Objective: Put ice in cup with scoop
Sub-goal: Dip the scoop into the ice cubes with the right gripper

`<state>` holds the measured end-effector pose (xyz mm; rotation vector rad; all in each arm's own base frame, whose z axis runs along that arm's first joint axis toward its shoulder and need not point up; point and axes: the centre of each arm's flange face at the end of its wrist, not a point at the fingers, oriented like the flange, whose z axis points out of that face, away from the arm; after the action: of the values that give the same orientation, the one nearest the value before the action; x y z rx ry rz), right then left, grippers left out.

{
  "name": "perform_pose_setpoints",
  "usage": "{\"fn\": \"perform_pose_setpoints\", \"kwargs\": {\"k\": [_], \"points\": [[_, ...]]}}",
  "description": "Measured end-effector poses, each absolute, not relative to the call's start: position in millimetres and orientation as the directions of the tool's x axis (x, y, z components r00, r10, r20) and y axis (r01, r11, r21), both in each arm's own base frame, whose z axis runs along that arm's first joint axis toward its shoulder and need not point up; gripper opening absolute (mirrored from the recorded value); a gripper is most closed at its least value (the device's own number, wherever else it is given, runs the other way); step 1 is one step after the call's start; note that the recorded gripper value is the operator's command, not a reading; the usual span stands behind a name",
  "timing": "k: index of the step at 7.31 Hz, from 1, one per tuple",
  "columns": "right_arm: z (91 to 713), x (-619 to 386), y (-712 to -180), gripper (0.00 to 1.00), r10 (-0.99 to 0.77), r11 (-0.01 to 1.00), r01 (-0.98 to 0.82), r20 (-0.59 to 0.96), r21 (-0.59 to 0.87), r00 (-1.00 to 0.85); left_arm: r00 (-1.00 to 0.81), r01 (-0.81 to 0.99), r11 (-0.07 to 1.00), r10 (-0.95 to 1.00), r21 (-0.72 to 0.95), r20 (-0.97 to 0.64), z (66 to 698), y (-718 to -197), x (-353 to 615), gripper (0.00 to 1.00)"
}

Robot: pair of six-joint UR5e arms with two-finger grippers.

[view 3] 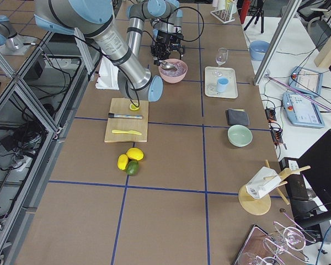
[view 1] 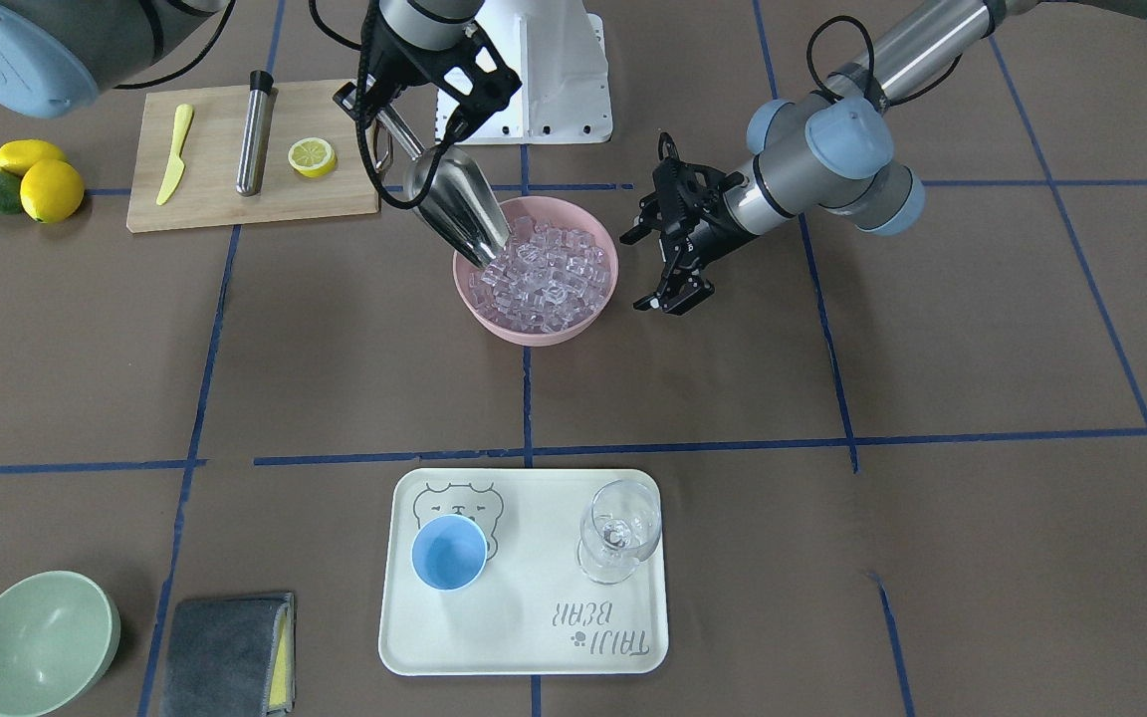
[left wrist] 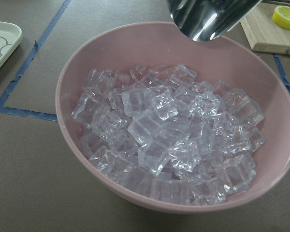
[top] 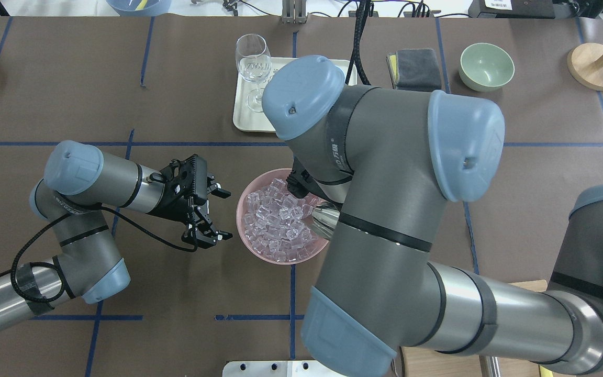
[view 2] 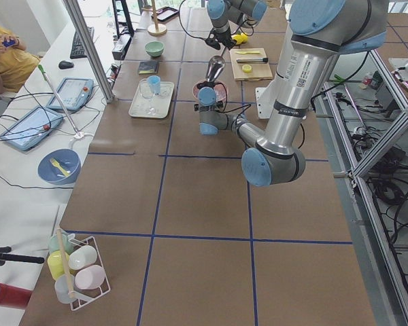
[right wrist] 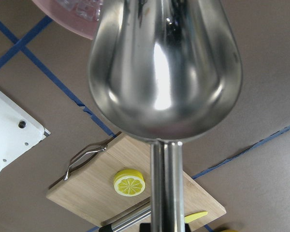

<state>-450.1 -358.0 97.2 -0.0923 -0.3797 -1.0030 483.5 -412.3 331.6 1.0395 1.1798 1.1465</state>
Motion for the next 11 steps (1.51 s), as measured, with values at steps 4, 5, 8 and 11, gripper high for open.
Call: {"fn": "perform_pose_setpoints", "kwargs": {"k": [4, 5, 8, 11], "points": [[70, -485, -385, 0.00, -0.852, 0.439, 0.898, 0.306, -0.022, 0.424, 0.023, -0.106, 0.137, 0.991, 0.985, -0.135, 331, -412, 484, 1.00], [67, -487, -388, 0.00, -0.878, 0.389, 0.920, 0.283, -0.044, 0.385, 0.023, -0.105, 0.137, 0.991, 0.985, -0.135, 331, -412, 484, 1.00], [71, -497, -397, 0.00, -0.904, 0.319, 0.942, 0.267, -0.102, 0.334, 0.035, -0.100, 0.134, 0.991, 0.986, -0.131, 328, -414, 485, 1.00], [76, -503, -399, 0.00, -0.897, 0.319, 0.941, 0.286, -0.112, 0.338, 0.038, -0.098, 0.133, 0.991, 0.986, -0.130, 327, -415, 485, 1.00]]}}
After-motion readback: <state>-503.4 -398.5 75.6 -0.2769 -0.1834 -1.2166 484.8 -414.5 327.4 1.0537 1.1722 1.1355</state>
